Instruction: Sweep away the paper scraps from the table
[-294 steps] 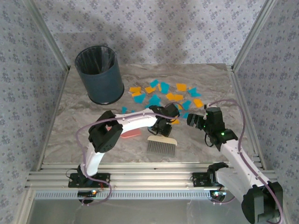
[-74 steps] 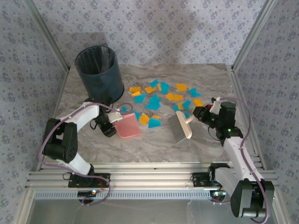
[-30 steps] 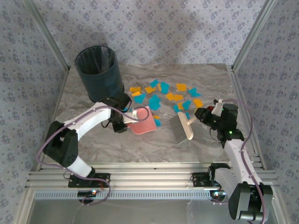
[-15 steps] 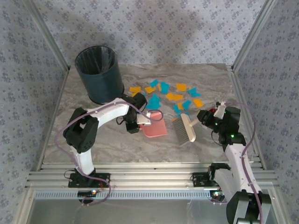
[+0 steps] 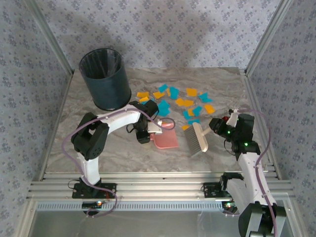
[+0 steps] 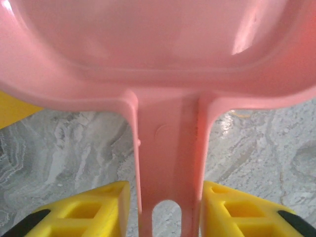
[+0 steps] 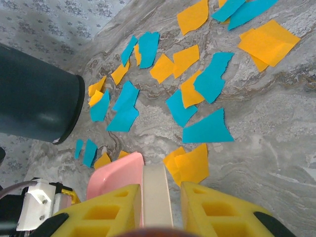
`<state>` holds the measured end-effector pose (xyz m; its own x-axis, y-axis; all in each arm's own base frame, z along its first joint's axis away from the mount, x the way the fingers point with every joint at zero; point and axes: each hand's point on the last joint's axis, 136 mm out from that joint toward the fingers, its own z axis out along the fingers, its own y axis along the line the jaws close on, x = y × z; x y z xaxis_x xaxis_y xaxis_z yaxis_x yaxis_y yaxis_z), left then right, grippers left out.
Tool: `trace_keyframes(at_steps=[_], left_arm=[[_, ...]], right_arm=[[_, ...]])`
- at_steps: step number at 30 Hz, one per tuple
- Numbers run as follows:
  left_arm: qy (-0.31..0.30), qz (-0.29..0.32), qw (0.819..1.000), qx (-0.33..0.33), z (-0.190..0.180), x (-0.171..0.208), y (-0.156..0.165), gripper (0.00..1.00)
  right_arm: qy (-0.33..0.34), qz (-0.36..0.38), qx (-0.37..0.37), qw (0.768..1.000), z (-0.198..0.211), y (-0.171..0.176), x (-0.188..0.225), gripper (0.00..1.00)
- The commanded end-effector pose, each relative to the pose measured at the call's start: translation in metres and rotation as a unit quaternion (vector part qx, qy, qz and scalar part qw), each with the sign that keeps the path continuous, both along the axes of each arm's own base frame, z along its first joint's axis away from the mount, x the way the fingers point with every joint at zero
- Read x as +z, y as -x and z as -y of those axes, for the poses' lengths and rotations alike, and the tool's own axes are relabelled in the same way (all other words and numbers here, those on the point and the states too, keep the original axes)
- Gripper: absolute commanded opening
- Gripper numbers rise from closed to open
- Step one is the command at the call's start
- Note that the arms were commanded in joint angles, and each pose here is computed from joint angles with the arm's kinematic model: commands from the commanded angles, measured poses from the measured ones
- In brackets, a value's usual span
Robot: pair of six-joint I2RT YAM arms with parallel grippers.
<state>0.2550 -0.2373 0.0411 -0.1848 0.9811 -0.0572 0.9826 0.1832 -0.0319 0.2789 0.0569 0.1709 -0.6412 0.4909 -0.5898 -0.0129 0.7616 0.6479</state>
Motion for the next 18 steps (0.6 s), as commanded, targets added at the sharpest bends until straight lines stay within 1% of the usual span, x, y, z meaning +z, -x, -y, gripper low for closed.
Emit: trace_keyframes(at_steps=[1,4,7,11,18], left_arm=[[0.02,0.0,1.0,0.019,0.002,-0.003,-0.002,0.48],[0.055,0.005,0.998,0.038,0.005,0.001,-0.004,0.56],[0.097,0.011,0.994,0.053,0.009,0.004,-0.007,0.62],[0.134,0.019,0.989,0.067,0.012,0.005,-0.009,0.62],[0.146,-0.003,0.987,0.066,0.014,-0.003,-0.002,0.61]], right_arm=[[0.005,0.009,0.0,1.0,0.002,0.002,0.005,0.0],[0.005,0.011,0.0,1.0,0.002,0.002,0.006,0.0],[0.005,0.012,0.0,1.0,0.002,0.003,0.007,0.0],[0.005,0.015,-0.001,1.0,0.002,0.003,0.009,0.0],[0.006,0.016,-0.001,1.0,0.003,0.003,0.01,0.0]])
